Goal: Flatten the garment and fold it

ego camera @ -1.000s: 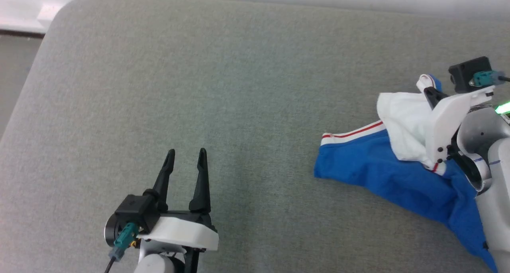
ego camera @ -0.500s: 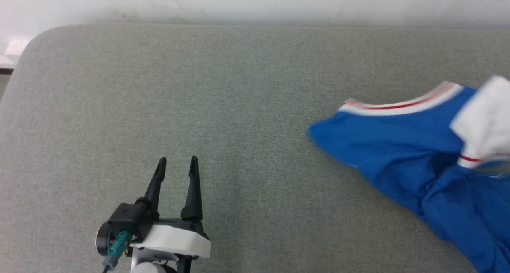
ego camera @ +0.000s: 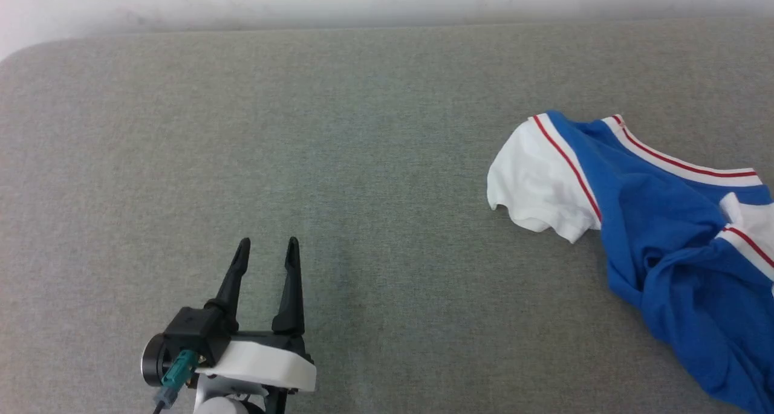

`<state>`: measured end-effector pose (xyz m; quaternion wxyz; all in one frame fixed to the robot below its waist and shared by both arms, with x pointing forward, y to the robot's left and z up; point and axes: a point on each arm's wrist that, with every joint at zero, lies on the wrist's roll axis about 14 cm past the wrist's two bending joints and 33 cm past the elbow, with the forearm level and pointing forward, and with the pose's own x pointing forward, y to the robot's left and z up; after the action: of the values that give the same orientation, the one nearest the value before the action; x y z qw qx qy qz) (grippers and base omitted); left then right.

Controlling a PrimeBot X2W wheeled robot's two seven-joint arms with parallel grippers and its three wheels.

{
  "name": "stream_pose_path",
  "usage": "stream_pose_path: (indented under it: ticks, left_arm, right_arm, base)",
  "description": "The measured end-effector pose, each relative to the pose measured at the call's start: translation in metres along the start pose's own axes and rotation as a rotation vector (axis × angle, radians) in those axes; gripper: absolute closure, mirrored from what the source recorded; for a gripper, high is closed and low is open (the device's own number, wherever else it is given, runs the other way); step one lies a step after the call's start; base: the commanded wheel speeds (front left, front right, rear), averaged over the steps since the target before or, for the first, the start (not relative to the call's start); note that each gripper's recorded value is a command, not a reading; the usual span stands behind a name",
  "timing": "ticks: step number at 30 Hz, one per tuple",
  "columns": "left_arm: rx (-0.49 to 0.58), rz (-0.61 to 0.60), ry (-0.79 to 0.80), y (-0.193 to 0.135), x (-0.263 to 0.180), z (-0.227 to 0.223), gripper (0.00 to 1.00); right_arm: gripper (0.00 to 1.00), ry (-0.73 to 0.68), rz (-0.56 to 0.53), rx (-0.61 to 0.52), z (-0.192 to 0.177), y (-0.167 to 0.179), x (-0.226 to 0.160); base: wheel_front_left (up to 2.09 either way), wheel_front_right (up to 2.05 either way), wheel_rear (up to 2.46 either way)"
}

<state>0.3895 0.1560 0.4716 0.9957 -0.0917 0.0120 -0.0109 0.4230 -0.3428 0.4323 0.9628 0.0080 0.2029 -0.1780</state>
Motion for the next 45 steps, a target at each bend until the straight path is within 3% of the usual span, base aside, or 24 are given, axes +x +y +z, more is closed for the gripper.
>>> stream_pose_path:
  ticks: [8,15,22,28,36,41,45]
  left_arm:
    - [0.004,-0.035,-0.044,-0.011,0.003,0.014,0.00]
    - [-0.004,-0.047,-0.054,-0.013,-0.007,0.018,0.00]
    - [0.004,-0.079,-0.044,-0.023,-0.007,0.014,0.00]
    - [0.060,-0.236,-0.063,-0.069,0.032,0.035,0.00]
    - [0.212,-0.484,0.062,-0.145,0.083,0.033,0.00]
    - [0.247,-0.613,0.217,-0.183,0.089,-0.001,0.00]
    - [0.308,-0.648,0.375,-0.196,0.086,-0.047,0.00]
  right_arm:
    - [0.00,-0.340,0.172,0.042,0.075,0.060,-0.032]
    - [0.00,-0.398,0.221,0.030,0.053,0.069,-0.081]
    - [0.00,-0.376,0.229,0.098,0.033,0.061,-0.100]
    - [0.00,-0.420,0.208,0.084,0.048,0.055,-0.099]
    - [0.00,-0.407,0.196,0.078,0.049,0.056,-0.085]
    - [0.00,-0.374,0.193,0.075,0.039,0.059,-0.072]
    - [0.00,-0.353,0.186,0.078,0.032,0.060,-0.063]
  base:
    - [0.00,0.00,0.00]
    - [0.00,0.00,0.00]
    - [0.00,0.00,0.00]
    - [0.00,0.00,0.00]
    - [0.00,0.00,0.00]
    - [0.00,0.00,0.00]
    - [0.00,0.00,0.00]
